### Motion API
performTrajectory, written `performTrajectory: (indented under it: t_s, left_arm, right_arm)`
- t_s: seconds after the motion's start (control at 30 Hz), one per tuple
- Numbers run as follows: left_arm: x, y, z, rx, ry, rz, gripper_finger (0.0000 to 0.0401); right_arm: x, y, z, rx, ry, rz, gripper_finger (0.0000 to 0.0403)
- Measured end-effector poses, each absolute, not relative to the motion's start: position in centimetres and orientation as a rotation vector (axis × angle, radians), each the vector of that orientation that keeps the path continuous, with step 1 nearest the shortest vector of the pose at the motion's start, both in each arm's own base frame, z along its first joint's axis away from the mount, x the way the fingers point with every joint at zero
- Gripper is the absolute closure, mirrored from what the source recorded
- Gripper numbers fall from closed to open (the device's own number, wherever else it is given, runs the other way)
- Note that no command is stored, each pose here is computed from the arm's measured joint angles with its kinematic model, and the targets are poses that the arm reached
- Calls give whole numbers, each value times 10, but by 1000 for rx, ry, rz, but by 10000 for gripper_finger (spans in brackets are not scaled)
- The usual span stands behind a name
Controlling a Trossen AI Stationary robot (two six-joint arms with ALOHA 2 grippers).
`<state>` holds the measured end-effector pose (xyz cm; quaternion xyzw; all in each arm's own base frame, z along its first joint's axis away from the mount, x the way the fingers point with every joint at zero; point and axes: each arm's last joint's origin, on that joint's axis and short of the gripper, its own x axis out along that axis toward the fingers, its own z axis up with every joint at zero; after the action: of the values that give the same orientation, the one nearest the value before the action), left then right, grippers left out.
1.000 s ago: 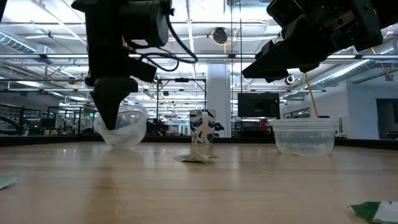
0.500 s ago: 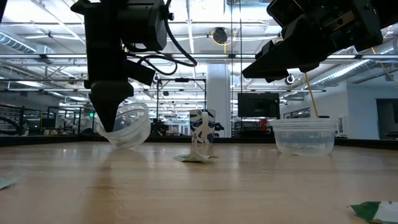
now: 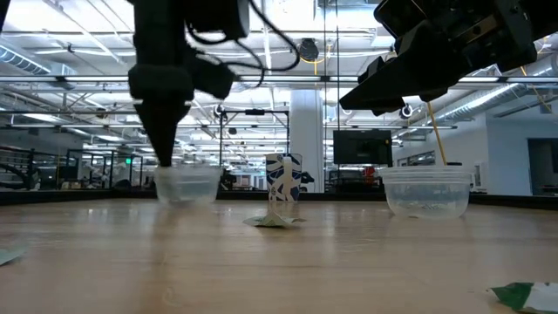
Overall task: Pick and place Stevia / Truvia into bins
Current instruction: Put the light green stevia packet into the right transparent container
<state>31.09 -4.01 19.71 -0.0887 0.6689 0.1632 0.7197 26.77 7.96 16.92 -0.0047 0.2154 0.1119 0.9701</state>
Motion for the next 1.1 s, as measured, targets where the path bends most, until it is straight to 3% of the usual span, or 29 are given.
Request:
performTrajectory:
  t_s: [0.27,0.5,0.77,1.1]
  left_arm:
    - [320,-38,223,-119,1415,404,322]
    - [327,-43,239,-230,1347,463,323]
    - [326,-55,287,-179,1274,580,327]
    - [330,-62,326,-97,1117,591,358]
  right_arm:
    - [268,80,169,-10,435,226,277]
    - [268,80,169,-10,436,229,277]
    - [268,89,172,26,392,341,277]
    - [310,129,155,-46,414,445,277]
